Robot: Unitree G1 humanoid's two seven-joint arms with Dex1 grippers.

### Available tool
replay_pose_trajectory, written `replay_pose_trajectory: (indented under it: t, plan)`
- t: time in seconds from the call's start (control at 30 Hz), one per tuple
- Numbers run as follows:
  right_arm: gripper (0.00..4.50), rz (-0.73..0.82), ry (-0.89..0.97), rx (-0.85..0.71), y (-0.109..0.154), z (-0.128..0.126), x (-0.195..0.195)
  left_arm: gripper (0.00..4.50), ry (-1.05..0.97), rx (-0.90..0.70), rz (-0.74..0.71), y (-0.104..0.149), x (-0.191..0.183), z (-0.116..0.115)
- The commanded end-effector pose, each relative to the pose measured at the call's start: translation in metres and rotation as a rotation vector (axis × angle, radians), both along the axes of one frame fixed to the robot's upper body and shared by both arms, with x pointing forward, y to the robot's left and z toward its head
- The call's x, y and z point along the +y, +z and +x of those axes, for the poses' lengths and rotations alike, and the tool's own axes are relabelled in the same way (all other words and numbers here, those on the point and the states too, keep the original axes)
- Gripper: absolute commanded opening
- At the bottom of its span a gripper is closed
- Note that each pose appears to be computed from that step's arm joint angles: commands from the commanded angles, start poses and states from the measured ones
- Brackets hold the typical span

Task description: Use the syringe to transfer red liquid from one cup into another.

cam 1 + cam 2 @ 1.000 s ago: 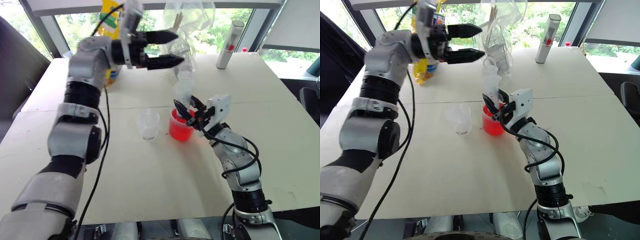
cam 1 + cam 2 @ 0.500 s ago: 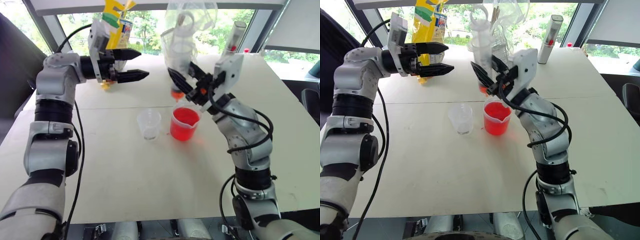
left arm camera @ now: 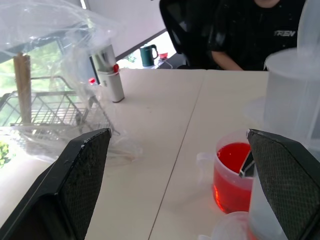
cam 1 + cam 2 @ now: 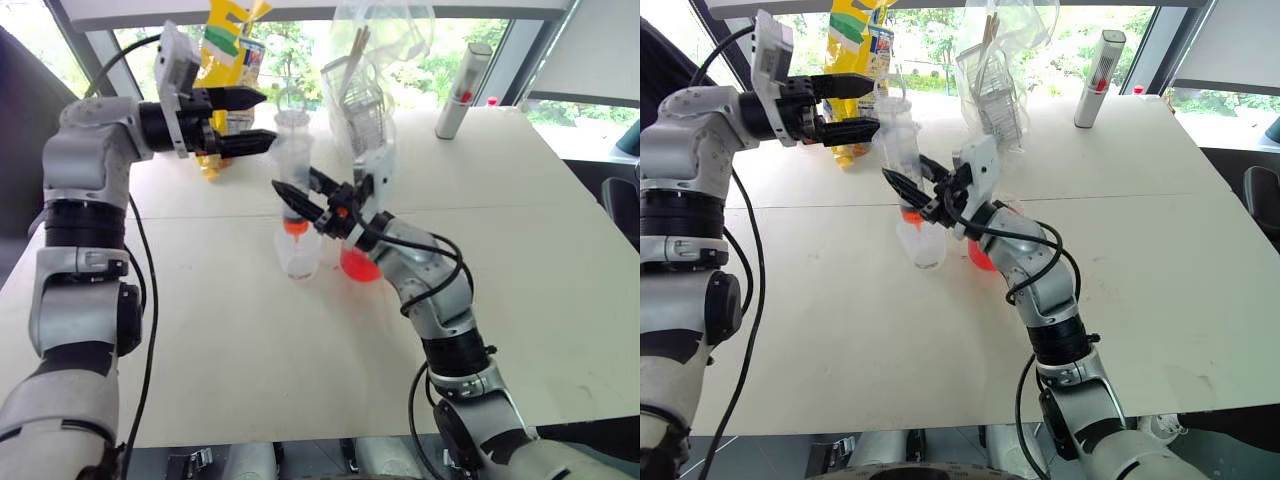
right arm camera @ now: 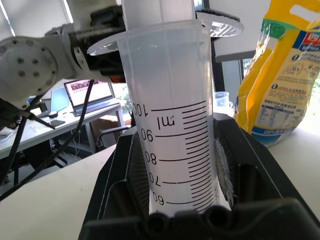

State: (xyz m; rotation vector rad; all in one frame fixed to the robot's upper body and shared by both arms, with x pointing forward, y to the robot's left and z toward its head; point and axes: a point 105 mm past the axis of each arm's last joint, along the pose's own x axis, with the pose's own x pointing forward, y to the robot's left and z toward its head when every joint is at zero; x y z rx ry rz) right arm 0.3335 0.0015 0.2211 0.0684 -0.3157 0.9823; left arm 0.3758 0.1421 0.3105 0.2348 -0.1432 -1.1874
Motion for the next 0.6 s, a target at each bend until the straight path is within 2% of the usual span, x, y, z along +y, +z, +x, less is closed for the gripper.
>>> replay_pose_trajectory:
  t: [0.03,0.17,0.3,0.5,0.6]
  plan:
    - [1.4,0.011,0.0,-0.055,0.006,-0.002,0.001,4.47,-0.064,-0.048,-0.05,0.028,0.001,-0.017]
    - [1.4,0.006,-0.009,-0.054,0.002,0.0,-0.001,4.47,-0.108,-0.034,-0.098,0.041,0.003,-0.026]
    - [1.4,0.001,-0.018,-0.054,-0.001,0.002,-0.002,4.47,-0.142,-0.023,-0.107,0.043,0.002,-0.03]
    - [1.4,-0.006,-0.024,-0.048,-0.006,0.004,-0.002,4.47,-0.115,-0.05,-0.004,0.034,0.012,-0.03]
    - [1.4,-0.011,-0.024,-0.044,-0.008,0.005,-0.002,4.47,-0.125,-0.056,-0.018,0.04,0.014,-0.032]
